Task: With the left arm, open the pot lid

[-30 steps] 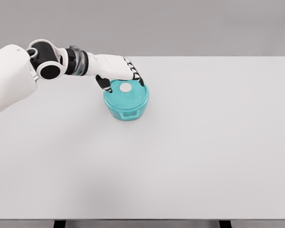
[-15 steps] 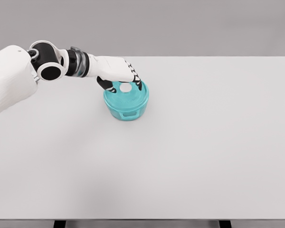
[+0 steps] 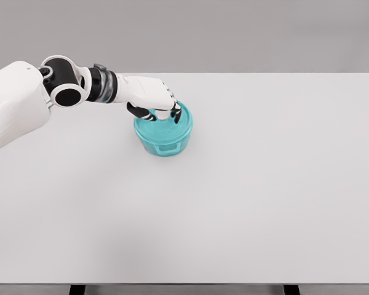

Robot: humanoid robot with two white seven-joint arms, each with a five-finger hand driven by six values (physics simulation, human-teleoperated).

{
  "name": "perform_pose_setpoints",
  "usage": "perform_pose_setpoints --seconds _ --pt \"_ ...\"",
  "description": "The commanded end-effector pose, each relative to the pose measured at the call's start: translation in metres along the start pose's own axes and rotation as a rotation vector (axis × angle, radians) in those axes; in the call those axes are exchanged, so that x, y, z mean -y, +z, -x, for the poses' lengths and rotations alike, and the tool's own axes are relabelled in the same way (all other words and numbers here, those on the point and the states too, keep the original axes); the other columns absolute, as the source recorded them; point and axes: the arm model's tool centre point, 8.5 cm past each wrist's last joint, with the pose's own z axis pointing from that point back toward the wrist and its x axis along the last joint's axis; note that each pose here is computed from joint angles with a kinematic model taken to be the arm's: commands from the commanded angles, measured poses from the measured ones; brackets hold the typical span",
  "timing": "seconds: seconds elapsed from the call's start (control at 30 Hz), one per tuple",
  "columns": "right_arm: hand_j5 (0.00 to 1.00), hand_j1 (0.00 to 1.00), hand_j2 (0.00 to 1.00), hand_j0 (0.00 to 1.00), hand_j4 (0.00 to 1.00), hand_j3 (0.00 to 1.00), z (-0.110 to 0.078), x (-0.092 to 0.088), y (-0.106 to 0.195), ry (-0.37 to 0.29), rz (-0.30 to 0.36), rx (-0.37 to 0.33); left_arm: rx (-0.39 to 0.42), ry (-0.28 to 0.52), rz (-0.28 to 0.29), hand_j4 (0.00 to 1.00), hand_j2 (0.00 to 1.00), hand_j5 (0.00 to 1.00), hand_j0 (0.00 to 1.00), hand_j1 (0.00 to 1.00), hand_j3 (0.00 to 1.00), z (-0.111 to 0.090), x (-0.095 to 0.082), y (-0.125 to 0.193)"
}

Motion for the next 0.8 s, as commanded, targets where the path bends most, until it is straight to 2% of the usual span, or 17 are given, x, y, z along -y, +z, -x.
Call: perform_pose_setpoints --seconds 0.0,0.17,0.27,0.37,0.47,0.53,0.73,0.77 --pt "1.00 1.00 1.00 1.00 1.00 1.00 0.000 0.000 0.000 0.000 0.000 0.000 -0.001 0.003 -0.001 0.49 0.49 0.49 0.49 0.49 0.49 0.000 0.000 0.000" --pt "1.00 1.00 1.00 1.00 1.00 1.00 0.000 0.000 0.000 0.000 0.000 0.000 -0.002 0.001 -0.002 0.42 0.42 0.42 0.42 0.42 0.42 0.001 -0.001 0.001" --pt "1.00 1.00 1.00 1.00 1.00 1.00 0.000 0.000 0.000 0.000 0.000 0.000 -0.016 0.001 -0.005 0.41 0.41 0.41 0.41 0.41 0.41 0.005 -0.001 0.009" --pt "1.00 1.00 1.00 1.00 1.00 1.00 0.000 0.000 0.000 0.000 0.000 0.000 -0.045 -0.014 0.014 0.41 0.41 0.41 0.41 0.41 0.41 0.022 0.012 0.040" --pt "1.00 1.00 1.00 1.00 1.00 1.00 0.000 0.000 0.000 0.000 0.000 0.000 -0.087 -0.039 0.047 0.41 0.41 0.41 0.41 0.41 0.41 0.044 0.027 0.090" --pt "1.00 1.00 1.00 1.00 1.00 1.00 0.000 0.000 0.000 0.000 0.000 0.000 -0.116 -0.037 0.073 0.41 0.41 0.41 0.41 0.41 0.41 0.053 0.039 0.111" --pt "1.00 1.00 1.00 1.00 1.00 1.00 0.001 0.000 0.000 0.000 -0.001 -0.002 -0.137 -0.050 0.124 0.47 0.47 0.47 0.47 0.47 0.47 0.056 0.053 0.112" --pt "1.00 1.00 1.00 1.00 1.00 1.00 0.000 0.000 0.000 0.000 0.000 0.000 -0.140 -0.058 0.132 0.53 0.53 0.53 0.53 0.53 0.53 0.056 0.054 0.111"
